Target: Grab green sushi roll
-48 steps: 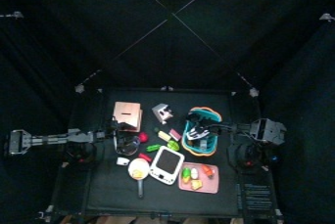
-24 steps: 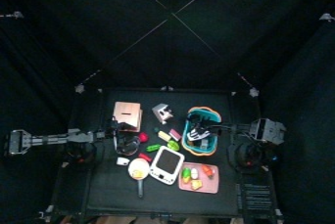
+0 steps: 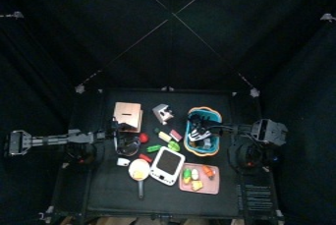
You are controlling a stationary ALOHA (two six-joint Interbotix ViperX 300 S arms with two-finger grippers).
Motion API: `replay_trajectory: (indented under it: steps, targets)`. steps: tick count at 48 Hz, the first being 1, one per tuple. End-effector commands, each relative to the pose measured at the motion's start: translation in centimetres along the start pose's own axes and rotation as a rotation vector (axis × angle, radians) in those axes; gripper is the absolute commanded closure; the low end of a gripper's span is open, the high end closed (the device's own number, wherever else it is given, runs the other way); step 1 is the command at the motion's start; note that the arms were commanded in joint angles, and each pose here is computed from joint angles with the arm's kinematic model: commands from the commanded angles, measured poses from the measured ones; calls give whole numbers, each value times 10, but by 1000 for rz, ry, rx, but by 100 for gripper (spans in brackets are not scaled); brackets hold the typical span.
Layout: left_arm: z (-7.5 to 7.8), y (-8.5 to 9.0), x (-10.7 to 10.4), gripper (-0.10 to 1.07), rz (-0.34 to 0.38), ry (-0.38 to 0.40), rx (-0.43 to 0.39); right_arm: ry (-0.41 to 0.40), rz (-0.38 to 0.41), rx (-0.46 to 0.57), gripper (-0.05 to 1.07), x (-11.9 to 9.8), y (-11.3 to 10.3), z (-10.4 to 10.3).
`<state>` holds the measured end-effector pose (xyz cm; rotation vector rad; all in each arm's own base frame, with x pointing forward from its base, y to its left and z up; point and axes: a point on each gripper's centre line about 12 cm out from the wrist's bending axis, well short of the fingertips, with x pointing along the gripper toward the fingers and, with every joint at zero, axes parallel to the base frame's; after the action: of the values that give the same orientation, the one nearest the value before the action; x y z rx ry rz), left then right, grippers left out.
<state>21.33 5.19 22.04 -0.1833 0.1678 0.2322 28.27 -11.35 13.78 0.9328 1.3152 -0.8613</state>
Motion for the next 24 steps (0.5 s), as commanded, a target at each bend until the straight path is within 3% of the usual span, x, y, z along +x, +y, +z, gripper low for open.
replay_trajectory:
  steps: [1, 24]
  targets:
    - [5, -1, 1, 0, -2, -13, 5, -69, 54, -6, 41, -31, 4, 6]
    - [4, 0, 1, 0, -1, -12, 2, -119, 57, -31, 41, -53, 1, 7]
